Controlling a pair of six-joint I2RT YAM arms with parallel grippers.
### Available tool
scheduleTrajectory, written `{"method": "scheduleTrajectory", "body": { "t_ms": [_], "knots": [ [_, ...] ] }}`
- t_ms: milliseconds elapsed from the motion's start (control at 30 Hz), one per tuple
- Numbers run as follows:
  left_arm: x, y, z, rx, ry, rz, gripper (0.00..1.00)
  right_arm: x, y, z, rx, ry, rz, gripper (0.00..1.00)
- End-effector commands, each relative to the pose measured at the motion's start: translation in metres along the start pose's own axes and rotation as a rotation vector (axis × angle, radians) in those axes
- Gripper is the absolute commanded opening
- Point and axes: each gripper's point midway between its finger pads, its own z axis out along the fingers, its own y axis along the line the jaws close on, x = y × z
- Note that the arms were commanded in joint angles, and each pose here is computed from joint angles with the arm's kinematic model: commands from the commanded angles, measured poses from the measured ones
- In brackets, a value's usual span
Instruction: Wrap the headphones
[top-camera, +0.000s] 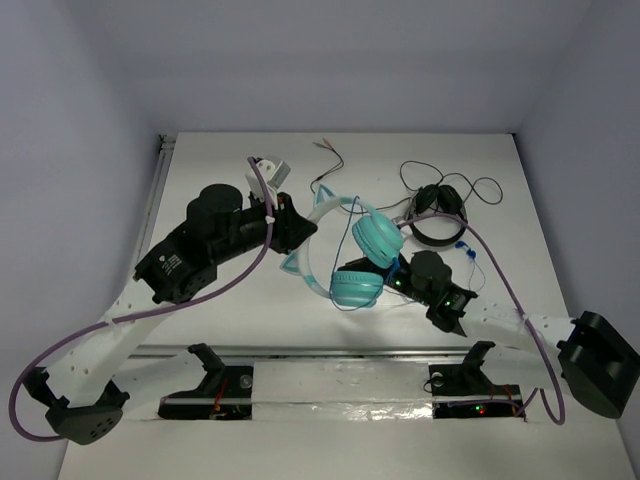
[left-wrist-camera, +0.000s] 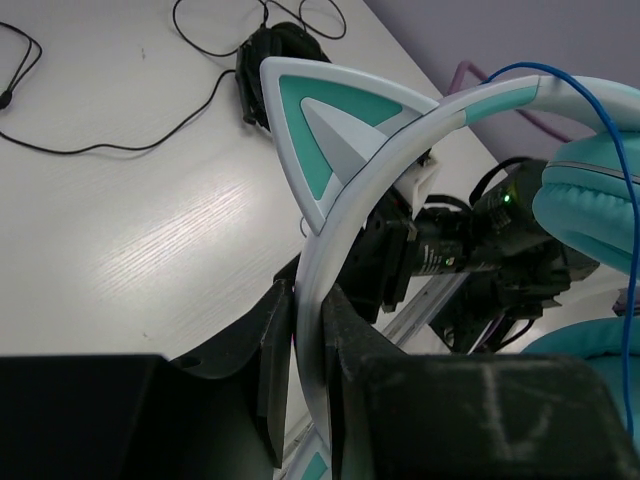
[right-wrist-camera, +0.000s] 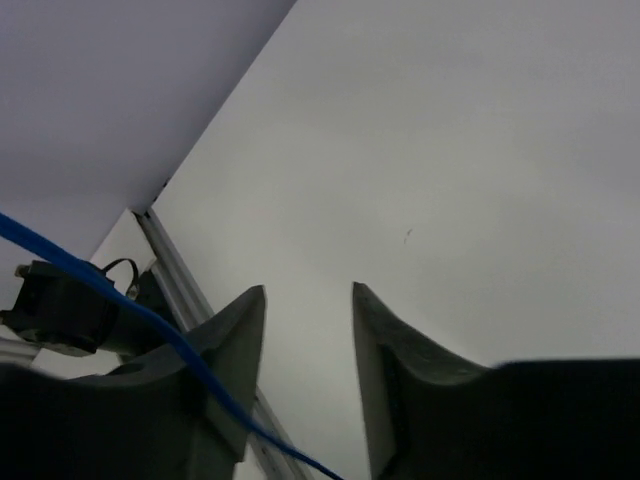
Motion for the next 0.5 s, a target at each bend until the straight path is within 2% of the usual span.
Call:
{"method": "scheduleTrajectory", "body": {
  "t_ms": [0,133,267,367,467],
  "knots": [
    [-0.054,-0.018,-0.01,0.04,-0.155,-0.038,0.0,-0.002,0.005,-0.003,-0.047,-0.045,0.045,0.42],
    [-0.08,-0.005,-0.005,-0.009,-0.216,-0.067,0.0,0.017,0.005,-0.001,-0.072,0.02,0.103,0.14],
    [-0.094,0.015,0.004,-0.072,-0.257,-0.093,0.0,0.032,0.008,0.001,-0.115,0.07,0.133,0.04],
    [-0.104,0.037,0.009,-0.121,-0.281,-0.122,0.0,0.039,0.013,0.0,-0.136,0.095,0.137,0.0],
    [-0.111,0.057,0.014,-0.169,-0.309,-0.153,0.0,0.048,0.024,0.0,-0.162,0.135,0.133,0.0]
  ]
}}
